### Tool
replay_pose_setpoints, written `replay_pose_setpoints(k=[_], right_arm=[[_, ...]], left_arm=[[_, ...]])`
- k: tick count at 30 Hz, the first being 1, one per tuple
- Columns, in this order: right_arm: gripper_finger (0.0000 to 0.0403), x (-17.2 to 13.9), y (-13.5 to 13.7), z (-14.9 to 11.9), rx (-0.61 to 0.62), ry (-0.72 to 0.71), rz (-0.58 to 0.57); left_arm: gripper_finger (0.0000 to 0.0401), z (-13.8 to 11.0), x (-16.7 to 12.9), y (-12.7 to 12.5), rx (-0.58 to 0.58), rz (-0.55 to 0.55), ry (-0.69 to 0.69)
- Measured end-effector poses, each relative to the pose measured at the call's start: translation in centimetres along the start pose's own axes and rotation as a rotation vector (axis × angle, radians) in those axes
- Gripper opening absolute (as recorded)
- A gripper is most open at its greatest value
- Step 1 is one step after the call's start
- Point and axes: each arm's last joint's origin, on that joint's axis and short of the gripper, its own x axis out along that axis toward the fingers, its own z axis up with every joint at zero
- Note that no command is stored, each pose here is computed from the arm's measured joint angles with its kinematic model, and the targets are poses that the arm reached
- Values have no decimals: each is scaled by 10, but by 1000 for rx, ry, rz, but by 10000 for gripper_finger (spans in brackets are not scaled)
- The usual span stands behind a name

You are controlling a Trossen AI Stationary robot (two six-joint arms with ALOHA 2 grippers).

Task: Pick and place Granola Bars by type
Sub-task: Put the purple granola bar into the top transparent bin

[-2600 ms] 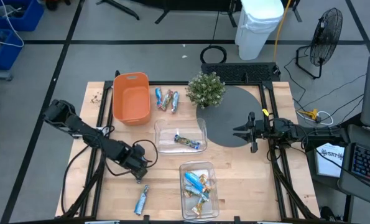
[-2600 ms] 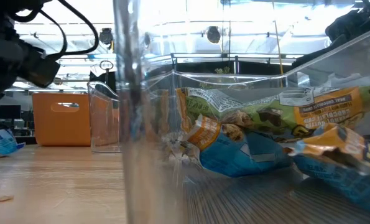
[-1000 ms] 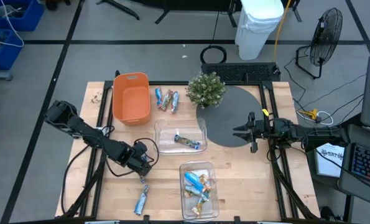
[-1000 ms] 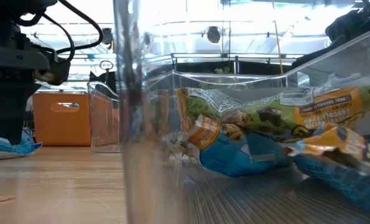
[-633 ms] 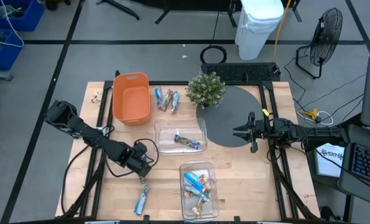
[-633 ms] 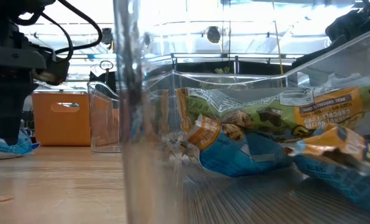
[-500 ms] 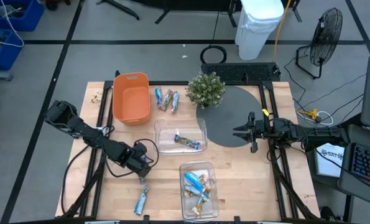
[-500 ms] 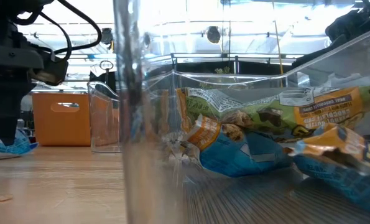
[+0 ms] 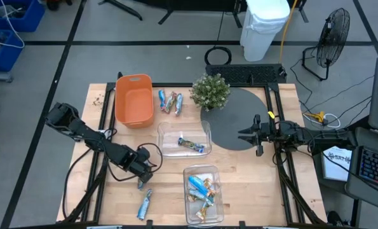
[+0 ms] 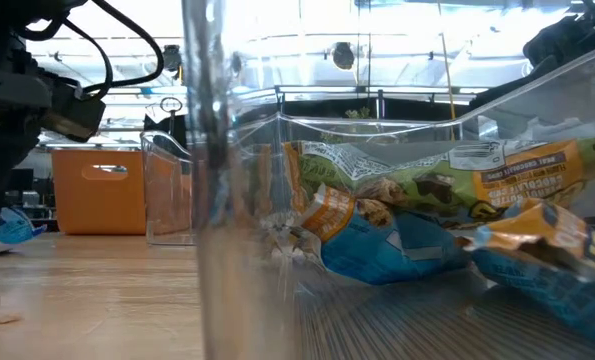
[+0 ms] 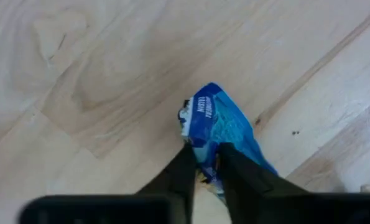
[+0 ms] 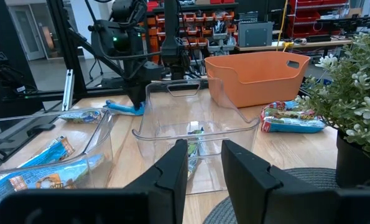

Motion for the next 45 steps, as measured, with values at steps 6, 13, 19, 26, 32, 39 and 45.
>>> replay_pose_setpoints(k=[6,13,19,26,32,39,45], right_arm=[[89,0,0,0,0,0,0],[89,0,0,0,0,0,0],[89,0,0,0,0,0,0],[89,0,0,0,0,0,0],[89,0,0,0,0,0,-1],[89,0,0,0,0,0,0],[89,0,0,0,0,0,0]], left_arm=[[15,0,0,0,44,-1,-1],[9,-1,0,-2,91,-15,2],[8,-3,0,-3,123,-24,2],[8,-3,0,-3,129,-24,3],[8,-3,0,-3,138,-24,2],[8,-3,0,-3,151,-27,11],[8,-3,0,-3,171,-32,24]])
